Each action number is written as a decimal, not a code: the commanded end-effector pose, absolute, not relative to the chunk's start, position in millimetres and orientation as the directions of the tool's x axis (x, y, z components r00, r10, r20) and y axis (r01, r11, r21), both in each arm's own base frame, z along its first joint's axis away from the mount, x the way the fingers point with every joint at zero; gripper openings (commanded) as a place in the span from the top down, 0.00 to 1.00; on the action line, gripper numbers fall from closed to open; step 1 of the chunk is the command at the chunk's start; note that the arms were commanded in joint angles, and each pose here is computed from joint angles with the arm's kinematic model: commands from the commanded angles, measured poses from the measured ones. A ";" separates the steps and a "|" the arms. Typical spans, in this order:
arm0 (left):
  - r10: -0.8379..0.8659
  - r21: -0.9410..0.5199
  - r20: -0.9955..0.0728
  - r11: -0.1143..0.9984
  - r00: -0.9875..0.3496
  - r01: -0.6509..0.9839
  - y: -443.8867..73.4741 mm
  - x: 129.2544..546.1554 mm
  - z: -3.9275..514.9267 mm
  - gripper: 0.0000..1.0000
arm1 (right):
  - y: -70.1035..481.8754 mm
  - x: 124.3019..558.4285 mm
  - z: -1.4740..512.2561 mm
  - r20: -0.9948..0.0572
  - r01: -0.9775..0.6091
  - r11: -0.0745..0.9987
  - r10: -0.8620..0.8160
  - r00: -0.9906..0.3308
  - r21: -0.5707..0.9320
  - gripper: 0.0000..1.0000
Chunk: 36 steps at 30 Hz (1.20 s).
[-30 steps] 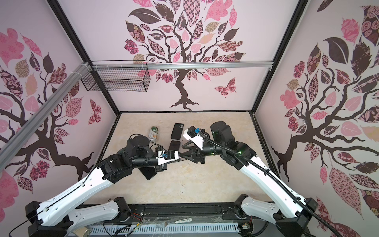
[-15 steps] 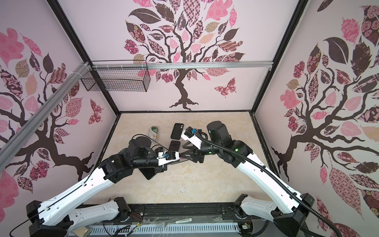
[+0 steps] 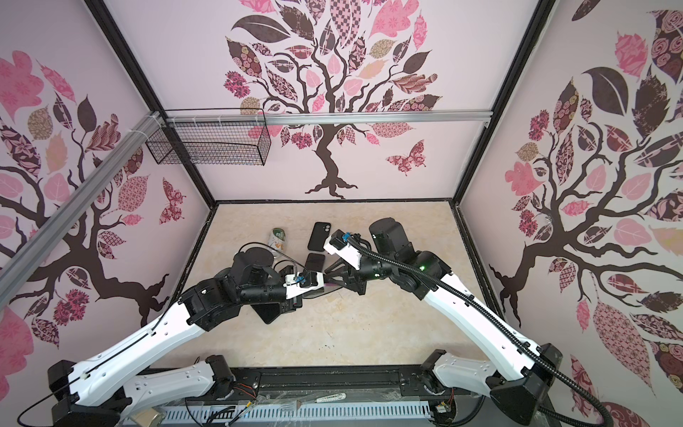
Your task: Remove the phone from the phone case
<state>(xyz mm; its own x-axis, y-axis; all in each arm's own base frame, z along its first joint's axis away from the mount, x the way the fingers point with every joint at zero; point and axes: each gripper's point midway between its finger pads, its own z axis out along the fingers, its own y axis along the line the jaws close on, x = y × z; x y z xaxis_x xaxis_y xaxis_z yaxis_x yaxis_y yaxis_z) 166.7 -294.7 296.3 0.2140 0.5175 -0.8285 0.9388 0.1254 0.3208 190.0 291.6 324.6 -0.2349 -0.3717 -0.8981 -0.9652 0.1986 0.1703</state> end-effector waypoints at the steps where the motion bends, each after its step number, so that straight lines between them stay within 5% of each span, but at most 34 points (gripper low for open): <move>1: 0.255 0.388 -0.901 0.112 0.351 0.915 -306.4 142.6 366.3 1.00 | 271.4 226.1 297.4 -0.853 -0.889 0.388 -0.352 -0.385 0.241 0.87; 5: 0.170 0.333 -0.935 0.128 0.311 0.934 -304.3 134.7 378.1 1.00 | 241.2 262.4 286.2 -0.811 -0.755 0.519 -0.183 -0.556 0.401 1.00; 10: 0.123 0.271 -0.959 0.156 0.254 0.950 -300.7 133.9 382.0 1.00 | 208.6 289.4 269.8 -0.752 -0.602 0.623 -0.033 -0.659 0.500 1.00; 15: 0.104 0.015 -0.994 0.275 -0.015 0.961 -289.9 175.8 367.4 1.00 | 182.7 306.7 265.5 -0.763 -0.465 0.741 0.099 -0.638 0.485 1.00; 21: 0.049 -0.231 -0.962 0.373 -0.267 0.899 -288.3 223.6 337.8 1.00 | 163.9 293.2 282.4 -0.859 -0.484 0.764 0.175 -0.482 0.427 1.00; 30: 0.066 -0.323 -0.897 0.576 -0.436 0.751 -289.4 287.3 281.2 1.00 | 133.8 291.3 269.7 -0.863 -0.348 0.854 0.201 -0.464 0.386 1.00; 36: 0.003 -0.515 -0.780 0.565 -0.626 0.644 -293.8 328.2 242.6 1.00 | 113.5 299.0 255.8 -0.842 -0.212 0.886 0.282 -0.459 0.412 1.00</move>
